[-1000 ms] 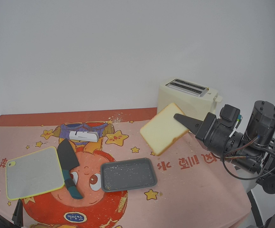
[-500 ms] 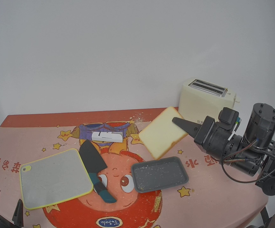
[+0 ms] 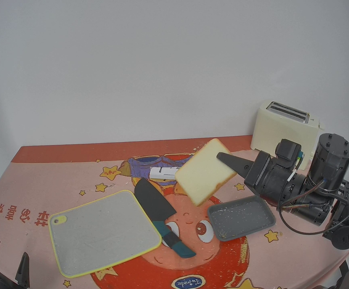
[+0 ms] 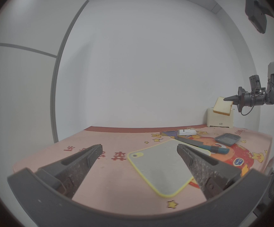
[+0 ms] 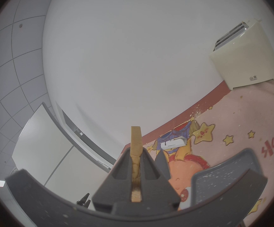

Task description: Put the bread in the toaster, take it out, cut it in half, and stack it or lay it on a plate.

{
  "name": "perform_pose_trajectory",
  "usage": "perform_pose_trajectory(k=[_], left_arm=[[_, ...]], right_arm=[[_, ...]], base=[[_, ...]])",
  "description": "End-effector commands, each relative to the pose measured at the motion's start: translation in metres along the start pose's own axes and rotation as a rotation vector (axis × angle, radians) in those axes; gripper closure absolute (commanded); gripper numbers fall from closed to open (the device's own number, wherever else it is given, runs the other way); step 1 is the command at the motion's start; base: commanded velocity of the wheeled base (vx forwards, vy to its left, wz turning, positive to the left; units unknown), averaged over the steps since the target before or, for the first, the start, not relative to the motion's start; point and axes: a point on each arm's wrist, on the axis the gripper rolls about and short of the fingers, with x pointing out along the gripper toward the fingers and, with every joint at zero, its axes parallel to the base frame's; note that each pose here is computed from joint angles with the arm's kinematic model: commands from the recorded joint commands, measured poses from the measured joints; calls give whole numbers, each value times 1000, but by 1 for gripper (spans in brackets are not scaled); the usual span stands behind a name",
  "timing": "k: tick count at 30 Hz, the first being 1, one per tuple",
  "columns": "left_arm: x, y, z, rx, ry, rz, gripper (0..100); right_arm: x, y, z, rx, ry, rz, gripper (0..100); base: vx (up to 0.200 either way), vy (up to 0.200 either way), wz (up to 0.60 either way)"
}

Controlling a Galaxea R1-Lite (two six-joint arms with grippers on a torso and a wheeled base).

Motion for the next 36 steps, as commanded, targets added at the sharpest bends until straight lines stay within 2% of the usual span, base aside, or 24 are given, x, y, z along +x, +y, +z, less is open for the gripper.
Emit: perform_pose_trajectory(k=[1,4,16,25,28,34,36], left_arm=[[1,0,-5,0,15,1,0],[1,0,-5,2,15,1,0],[1,0,-5,0,14,3,0],[1,0,-5,2,15,1,0],[1,0,-5,2,15,1,0],[1,0,-5,2,15,1,0],[1,0,-5,2,15,1,0]], right_arm=[[1,-1,-1,0,3,-3,100],[1,-1,-1,0,4,-2,100],[1,0,-3,0,9,-2,100],[1,0,-4,0,12,-1,100],[1,0,-4,0,12,-1,100],[1,-1,-4,0,15,-2,100],[0,-1,-4,-2,16,-4,100]], base=[[0,200,0],[0,200,0],[-200,0,0],[0,0,0],[0,200,0],[0,0,0],[0,200,0]])
